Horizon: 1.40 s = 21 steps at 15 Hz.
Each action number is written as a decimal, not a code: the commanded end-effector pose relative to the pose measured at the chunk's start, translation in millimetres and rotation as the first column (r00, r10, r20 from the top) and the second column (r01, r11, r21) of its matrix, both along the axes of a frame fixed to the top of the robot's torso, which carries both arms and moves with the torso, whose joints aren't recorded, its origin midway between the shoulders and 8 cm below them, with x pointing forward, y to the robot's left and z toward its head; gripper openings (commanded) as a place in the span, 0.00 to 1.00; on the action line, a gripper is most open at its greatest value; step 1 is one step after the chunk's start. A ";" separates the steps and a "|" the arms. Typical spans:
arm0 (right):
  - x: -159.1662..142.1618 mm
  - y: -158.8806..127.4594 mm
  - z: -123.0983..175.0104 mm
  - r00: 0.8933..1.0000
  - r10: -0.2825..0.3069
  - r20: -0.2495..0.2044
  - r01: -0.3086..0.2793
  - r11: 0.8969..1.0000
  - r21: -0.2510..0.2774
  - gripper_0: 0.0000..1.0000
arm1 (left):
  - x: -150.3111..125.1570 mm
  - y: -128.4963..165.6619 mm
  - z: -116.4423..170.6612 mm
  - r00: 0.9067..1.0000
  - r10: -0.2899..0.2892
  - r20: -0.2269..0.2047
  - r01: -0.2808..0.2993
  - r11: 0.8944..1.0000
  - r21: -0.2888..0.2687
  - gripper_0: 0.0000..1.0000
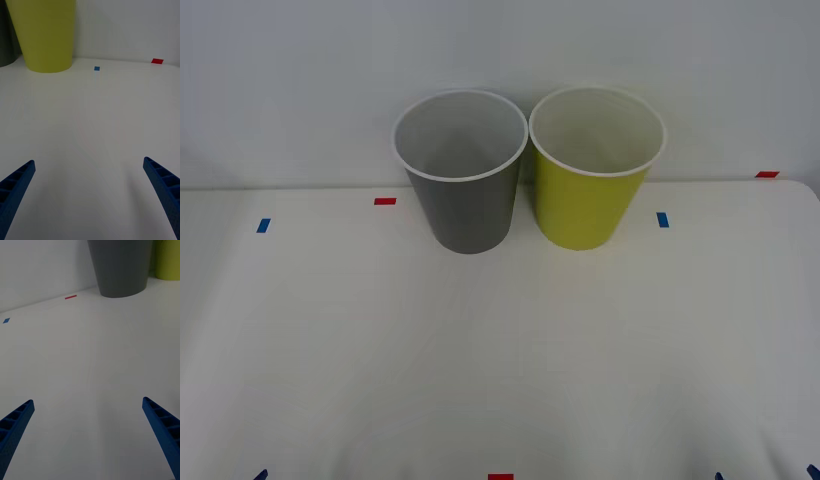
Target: Put cans in the gray bin and PET bottles in the light green bin.
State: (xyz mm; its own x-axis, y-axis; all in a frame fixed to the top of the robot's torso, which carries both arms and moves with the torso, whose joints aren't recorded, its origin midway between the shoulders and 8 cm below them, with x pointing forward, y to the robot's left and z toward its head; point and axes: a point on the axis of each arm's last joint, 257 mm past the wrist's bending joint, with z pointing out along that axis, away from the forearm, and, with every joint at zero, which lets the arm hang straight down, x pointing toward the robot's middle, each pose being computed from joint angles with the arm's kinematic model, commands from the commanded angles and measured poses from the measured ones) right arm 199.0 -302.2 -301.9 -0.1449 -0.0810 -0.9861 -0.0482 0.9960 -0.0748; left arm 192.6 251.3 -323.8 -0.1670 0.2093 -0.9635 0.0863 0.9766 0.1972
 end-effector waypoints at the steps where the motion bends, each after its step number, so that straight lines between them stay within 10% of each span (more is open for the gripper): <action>1: 0.0 0.0 0.0 1.000 0.000 0.000 0.000 1.000 0.000 1.00 | 0.0 0.0 0.0 1.000 0.000 0.000 0.000 1.000 0.000 1.00; 21: 0.0 0.0 0.0 1.000 0.000 0.000 0.000 1.000 0.000 1.00 | 0.0 0.0 0.0 1.000 0.000 0.000 0.000 1.000 0.000 1.00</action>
